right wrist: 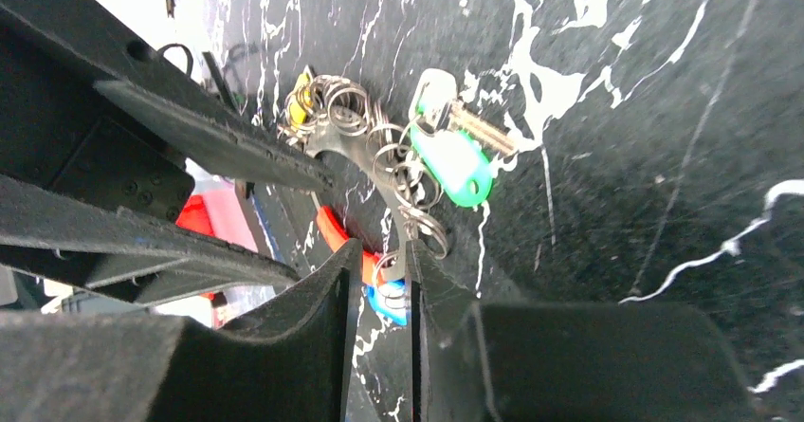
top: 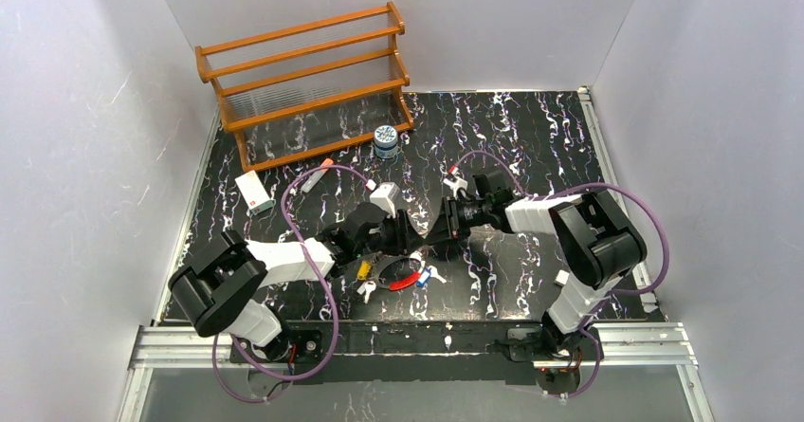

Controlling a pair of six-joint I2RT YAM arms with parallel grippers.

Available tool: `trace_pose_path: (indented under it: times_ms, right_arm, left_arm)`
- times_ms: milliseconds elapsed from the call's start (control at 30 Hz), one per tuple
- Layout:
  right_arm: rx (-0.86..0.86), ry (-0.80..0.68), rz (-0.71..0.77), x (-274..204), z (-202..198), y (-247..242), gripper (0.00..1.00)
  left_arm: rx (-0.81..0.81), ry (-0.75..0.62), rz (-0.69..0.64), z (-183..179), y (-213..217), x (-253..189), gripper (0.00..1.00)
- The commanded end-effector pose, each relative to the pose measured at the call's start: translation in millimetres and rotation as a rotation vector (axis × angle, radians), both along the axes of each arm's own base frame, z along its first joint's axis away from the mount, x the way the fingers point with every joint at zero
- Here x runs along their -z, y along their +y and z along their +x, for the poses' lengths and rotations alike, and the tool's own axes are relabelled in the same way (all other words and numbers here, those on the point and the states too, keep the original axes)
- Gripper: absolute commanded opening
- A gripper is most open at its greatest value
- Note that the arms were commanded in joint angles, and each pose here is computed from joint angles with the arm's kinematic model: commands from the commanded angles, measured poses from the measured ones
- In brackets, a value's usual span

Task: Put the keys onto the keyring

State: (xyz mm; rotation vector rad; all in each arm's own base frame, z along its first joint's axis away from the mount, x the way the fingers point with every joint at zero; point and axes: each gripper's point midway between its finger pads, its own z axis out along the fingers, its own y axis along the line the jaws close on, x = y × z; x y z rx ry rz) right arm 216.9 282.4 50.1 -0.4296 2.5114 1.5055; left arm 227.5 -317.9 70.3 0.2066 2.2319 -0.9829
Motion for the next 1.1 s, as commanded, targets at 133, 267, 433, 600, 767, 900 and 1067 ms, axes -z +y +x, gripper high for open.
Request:
trace_pose_path:
  times_ms: [133, 267, 433, 600, 767, 900, 1067]
  right_arm:
    - [-0.003, 0.025, -0.026, 14.6, 10.7, 1.1, 0.32]
    - [-0.024, 0.059, -0.004, 19.8, 3.8, 3.3, 0.32]
    - [-0.062, 0.091, 0.004, 25.1, -8.6, 7.7, 0.31]
    - [-0.083, 0.093, 0.025, 19.5, -16.6, 8.0, 0.26]
    - [-0.114, 0.092, 0.069, 9.5, -25.8, 10.0, 0.24]
    - [-0.149, 0.072, 0.11, -1.5, -34.0, 13.0, 0.24]
    - [-0.201, 0.055, 0.151, -12.6, -47.5, 13.3, 0.24]
  left_arm:
    - [-0.02, 0.031, 0.002, -1.0, -0.3, 8.2, 0.38]
    - [0.003, 0.035, -0.002, -1.5, -5.3, 8.5, 0.38]
    - [0.009, 0.016, -0.003, -0.2, -5.9, 5.7, 0.37]
    - [-0.013, 0.03, 0.001, -1.0, -1.7, 9.0, 0.34]
    - [-0.021, 0.054, 0.007, -3.4, 0.0, 14.7, 0.33]
    - [-0.019, 0.045, 0.005, -2.2, -0.5, 12.4, 0.32]
    - [-0.015, 0.048, 0.009, -3.4, 0.1, 13.1, 0.3]
